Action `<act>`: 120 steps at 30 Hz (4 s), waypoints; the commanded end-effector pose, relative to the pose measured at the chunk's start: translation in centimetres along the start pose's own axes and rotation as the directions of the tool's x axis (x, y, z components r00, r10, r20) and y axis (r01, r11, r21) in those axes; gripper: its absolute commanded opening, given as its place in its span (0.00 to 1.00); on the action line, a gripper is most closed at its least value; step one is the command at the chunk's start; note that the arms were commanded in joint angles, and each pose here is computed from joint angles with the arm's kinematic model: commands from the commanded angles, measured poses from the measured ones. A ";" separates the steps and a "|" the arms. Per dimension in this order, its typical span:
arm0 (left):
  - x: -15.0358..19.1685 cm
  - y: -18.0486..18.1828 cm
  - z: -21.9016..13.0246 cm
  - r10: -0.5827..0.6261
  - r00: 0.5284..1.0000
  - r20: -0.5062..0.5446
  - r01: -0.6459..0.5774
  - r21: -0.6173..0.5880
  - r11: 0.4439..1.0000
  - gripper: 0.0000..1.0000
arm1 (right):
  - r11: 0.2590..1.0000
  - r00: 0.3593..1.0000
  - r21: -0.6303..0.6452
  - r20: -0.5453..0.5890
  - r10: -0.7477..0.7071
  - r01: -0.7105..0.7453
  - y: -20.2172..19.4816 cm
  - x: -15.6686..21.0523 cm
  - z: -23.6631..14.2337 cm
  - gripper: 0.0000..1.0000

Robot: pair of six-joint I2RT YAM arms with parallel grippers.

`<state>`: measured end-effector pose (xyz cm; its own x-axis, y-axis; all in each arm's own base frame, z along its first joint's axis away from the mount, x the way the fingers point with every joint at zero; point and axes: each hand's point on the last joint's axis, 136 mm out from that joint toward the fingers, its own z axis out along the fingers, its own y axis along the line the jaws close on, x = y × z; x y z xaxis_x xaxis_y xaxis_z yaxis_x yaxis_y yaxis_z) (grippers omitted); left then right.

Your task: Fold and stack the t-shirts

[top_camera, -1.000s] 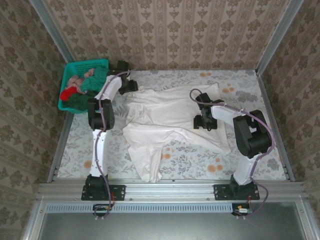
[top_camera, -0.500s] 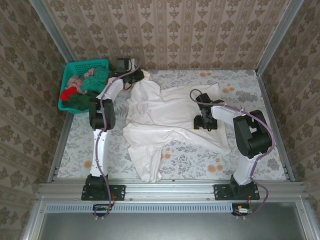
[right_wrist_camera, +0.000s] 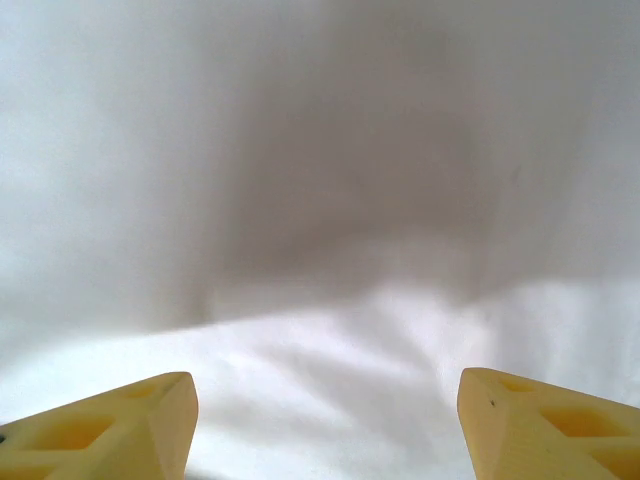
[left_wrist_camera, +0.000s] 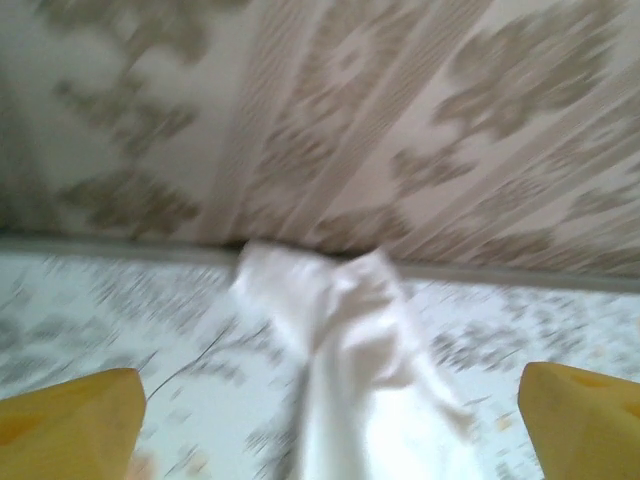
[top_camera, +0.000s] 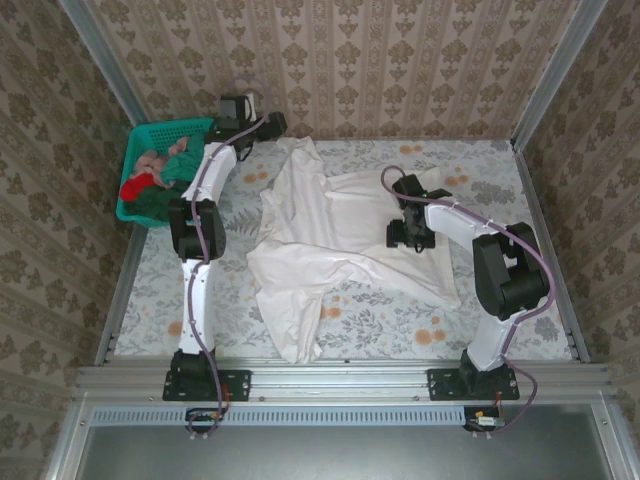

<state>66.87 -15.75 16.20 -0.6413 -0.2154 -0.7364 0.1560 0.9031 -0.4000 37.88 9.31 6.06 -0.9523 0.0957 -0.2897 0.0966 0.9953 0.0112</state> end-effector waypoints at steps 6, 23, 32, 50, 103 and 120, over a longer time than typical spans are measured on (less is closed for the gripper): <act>6.1 -2.6 -8.6 0.148 0.973 -0.177 -0.169 -0.113 0.979 1.00 | 0.980 0.966 -0.002 0.167 0.195 -0.197 -1.7 -11.5 0.4 0.68; 22.8 4.0 -5.8 -0.019 0.874 -0.486 -0.043 -0.116 0.992 0.71 | 0.923 0.922 0.075 -0.060 0.382 -0.377 -8.0 -16.6 10.9 0.62; 23.8 8.0 -7.2 -0.107 0.837 -0.536 -0.024 -0.232 0.972 0.71 | 0.843 0.842 0.009 -0.053 0.537 -0.538 -14.3 -18.0 10.8 0.61; 14.9 -1.1 -13.3 0.147 0.915 -0.376 -0.223 -0.169 0.960 0.91 | 0.982 0.975 -0.069 0.127 0.184 -0.177 -3.7 -12.7 -4.1 0.79; 21.6 0.8 -2.2 0.067 0.847 -0.528 -0.093 -0.024 0.995 1.00 | 0.936 0.937 -0.022 0.003 -0.350 0.350 20.1 14.5 1.9 0.15; 21.1 3.5 -2.4 0.048 0.833 -0.552 -0.095 -0.057 0.994 1.00 | 0.985 0.988 -0.091 0.054 -0.145 0.150 9.3 11.1 -6.0 0.68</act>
<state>53.83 -18.13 4.11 -0.8994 0.0578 -0.4332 0.2134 0.9231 -0.3199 25.18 24.98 8.05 -0.9263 -0.1576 -0.3423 -0.1950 0.9777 0.0775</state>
